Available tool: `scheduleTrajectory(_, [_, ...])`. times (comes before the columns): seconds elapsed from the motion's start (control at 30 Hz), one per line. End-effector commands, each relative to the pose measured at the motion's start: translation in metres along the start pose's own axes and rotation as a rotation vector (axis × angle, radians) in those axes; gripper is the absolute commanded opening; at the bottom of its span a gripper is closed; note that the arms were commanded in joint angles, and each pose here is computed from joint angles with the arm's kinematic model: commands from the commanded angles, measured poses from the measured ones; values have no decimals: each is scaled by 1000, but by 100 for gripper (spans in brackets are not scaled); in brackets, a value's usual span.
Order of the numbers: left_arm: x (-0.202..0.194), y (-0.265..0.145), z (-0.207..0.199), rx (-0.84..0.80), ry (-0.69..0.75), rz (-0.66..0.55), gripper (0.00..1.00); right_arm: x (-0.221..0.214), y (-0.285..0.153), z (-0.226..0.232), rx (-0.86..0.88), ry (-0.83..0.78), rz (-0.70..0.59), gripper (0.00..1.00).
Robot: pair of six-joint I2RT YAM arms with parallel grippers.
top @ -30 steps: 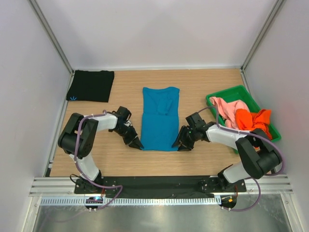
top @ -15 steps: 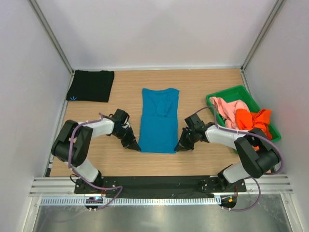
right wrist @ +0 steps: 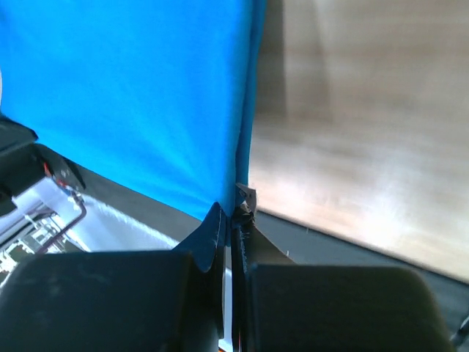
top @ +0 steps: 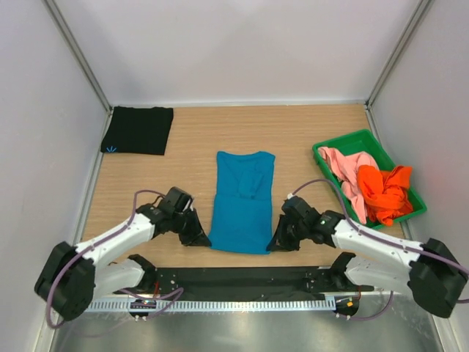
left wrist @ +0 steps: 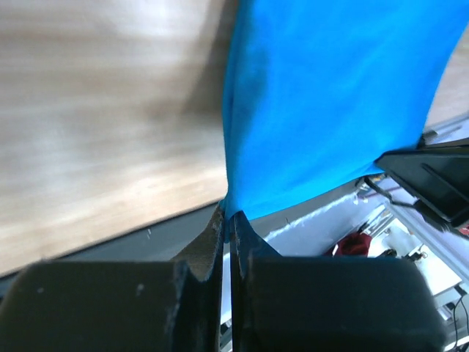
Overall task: Fold and stack the t-shirts
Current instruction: Fold the tshirt
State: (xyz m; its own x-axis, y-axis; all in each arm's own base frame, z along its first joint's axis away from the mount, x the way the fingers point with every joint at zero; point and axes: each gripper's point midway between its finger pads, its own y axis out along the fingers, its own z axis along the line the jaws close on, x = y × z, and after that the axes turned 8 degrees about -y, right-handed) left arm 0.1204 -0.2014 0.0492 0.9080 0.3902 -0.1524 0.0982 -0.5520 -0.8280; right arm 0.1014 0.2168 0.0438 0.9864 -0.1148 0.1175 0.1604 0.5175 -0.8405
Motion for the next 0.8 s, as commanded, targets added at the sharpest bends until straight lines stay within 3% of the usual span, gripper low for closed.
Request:
scheduleTrajectory(0.0, [-5,-17,1,-15,-26,-75,0,-13,-11,-12,-63,59,-42,1])
scheduleTrajectory(0.43, [-14,-84,-32,-83,53,-173,0,4,-72,36,0,2,-173,1])
scheduleTrajectory(0.77, [10,-94,-60,-25,130,-229,0,33,-67,51,-22,-20,-223,2])
